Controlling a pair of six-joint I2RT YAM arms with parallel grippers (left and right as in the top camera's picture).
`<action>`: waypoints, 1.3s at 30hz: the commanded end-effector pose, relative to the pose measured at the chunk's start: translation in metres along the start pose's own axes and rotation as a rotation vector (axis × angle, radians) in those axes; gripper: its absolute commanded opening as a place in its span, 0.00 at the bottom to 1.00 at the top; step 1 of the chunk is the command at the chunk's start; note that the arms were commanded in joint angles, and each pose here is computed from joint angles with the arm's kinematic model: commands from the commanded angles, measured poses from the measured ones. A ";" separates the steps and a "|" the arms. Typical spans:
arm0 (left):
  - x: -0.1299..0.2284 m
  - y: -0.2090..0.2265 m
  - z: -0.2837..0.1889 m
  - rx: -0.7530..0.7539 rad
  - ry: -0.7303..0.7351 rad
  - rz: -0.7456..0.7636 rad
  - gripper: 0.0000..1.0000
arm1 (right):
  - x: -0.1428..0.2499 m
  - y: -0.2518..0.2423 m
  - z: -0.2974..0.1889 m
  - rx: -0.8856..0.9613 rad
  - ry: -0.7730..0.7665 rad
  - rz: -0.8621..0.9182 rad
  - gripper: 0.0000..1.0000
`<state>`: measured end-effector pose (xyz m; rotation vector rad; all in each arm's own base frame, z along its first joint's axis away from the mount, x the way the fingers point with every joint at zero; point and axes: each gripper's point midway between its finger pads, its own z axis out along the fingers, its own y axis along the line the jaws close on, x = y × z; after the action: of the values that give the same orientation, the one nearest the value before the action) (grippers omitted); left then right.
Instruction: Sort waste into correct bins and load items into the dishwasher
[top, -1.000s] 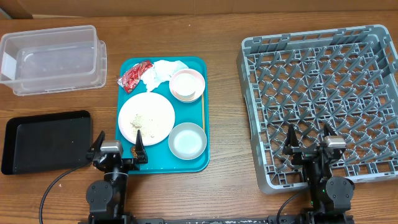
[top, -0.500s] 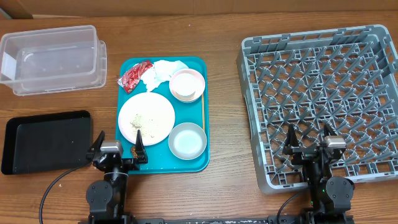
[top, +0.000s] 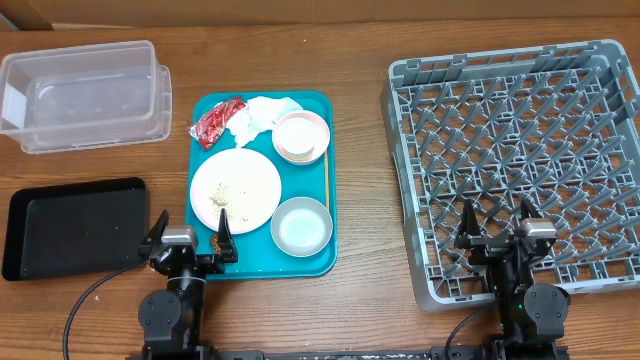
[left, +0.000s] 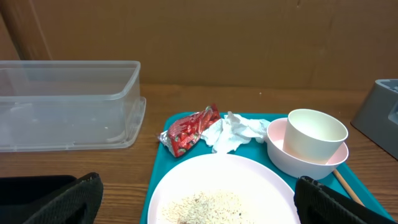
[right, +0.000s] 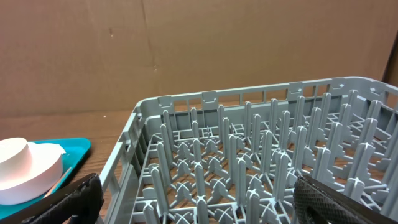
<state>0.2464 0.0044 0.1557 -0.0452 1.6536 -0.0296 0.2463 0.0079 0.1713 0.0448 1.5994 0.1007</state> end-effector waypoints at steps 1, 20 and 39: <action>0.000 0.001 0.000 -0.008 -0.004 0.022 1.00 | 0.004 0.000 0.001 0.003 0.004 0.000 1.00; -0.005 -0.053 -0.009 0.305 0.103 -0.770 1.00 | 0.004 0.000 0.001 0.003 0.004 0.000 1.00; -0.069 -0.109 -0.051 0.757 0.131 -1.012 1.00 | 0.004 0.000 0.001 0.003 0.004 0.000 1.00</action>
<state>0.2166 -0.0900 0.2140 -0.4506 1.5226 -1.4004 0.2463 0.0079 0.1710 0.0445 1.6006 0.1003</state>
